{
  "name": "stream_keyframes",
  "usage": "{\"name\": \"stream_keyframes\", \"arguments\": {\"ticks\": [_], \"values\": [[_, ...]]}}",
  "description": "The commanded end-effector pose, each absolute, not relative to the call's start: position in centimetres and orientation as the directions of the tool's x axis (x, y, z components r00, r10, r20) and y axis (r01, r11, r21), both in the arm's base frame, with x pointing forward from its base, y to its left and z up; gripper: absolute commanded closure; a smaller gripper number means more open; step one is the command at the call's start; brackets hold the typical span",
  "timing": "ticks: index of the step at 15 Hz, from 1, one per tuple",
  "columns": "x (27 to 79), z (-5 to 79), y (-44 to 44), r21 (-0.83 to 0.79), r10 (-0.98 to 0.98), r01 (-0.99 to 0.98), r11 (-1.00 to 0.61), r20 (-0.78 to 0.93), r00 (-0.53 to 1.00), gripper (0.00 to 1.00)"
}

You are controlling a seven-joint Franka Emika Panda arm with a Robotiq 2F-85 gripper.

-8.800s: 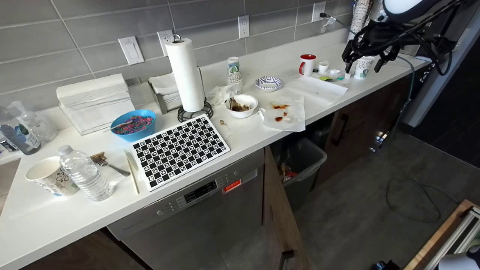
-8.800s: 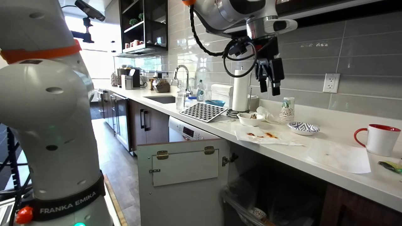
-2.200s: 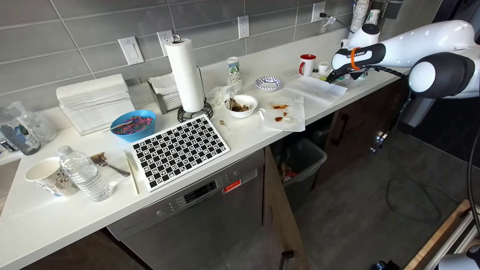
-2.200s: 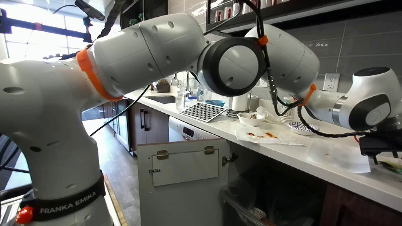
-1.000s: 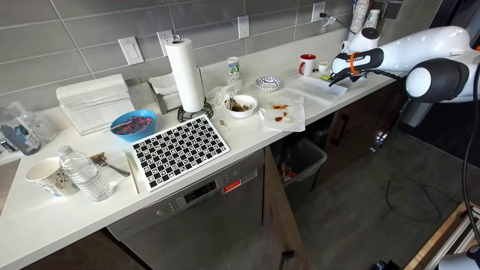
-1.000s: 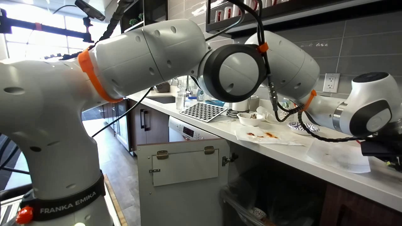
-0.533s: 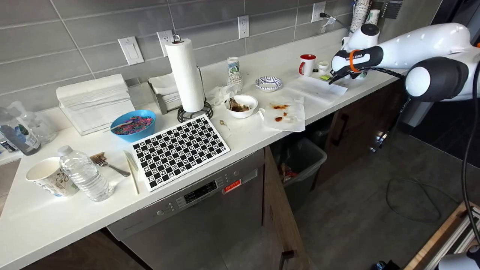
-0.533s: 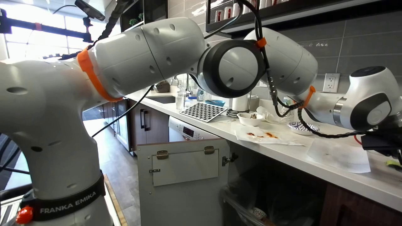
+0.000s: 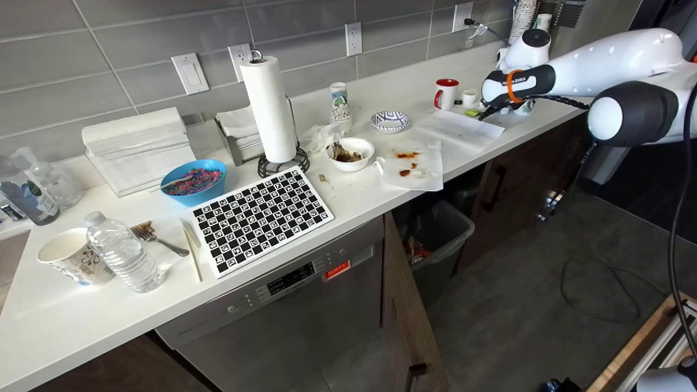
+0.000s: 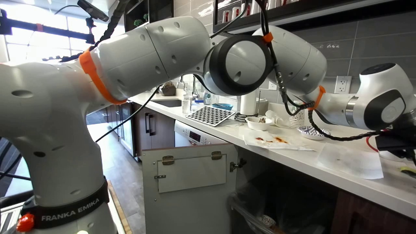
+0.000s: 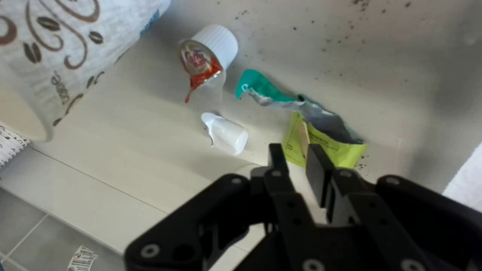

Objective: Put the white item in the bin

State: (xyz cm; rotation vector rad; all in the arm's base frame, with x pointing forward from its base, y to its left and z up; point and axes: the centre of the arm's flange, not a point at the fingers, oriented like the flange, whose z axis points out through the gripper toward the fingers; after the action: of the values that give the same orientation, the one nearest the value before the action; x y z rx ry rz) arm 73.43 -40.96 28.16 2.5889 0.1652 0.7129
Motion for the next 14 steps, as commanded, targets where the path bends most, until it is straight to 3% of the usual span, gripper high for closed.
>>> {"name": "stream_keyframes", "arguments": {"ticks": [1, 2, 3, 5, 12, 13, 14], "values": [[73.5, 28.0, -40.6, 0.447, 0.218, -0.006, -0.895, 0.448, 0.867, 0.97], [73.6, 27.8, -40.7, 0.446, 0.218, -0.005, -0.895, 0.447, 0.867, 0.69], [73.8, 27.6, -40.8, 0.445, 0.219, -0.004, -0.895, 0.448, 0.867, 0.71], [74.3, 27.1, -41.0, 0.436, 0.214, -0.004, -0.900, 0.450, 0.867, 0.63], [75.2, 25.2, -40.9, 0.413, 0.214, 0.008, -0.911, 0.454, 0.865, 0.09], [75.3, 25.0, -41.0, 0.411, 0.215, 0.011, -0.911, 0.454, 0.865, 0.26], [75.4, 24.9, -40.9, 0.408, 0.213, 0.011, -0.913, 0.455, 0.865, 0.48]]}}
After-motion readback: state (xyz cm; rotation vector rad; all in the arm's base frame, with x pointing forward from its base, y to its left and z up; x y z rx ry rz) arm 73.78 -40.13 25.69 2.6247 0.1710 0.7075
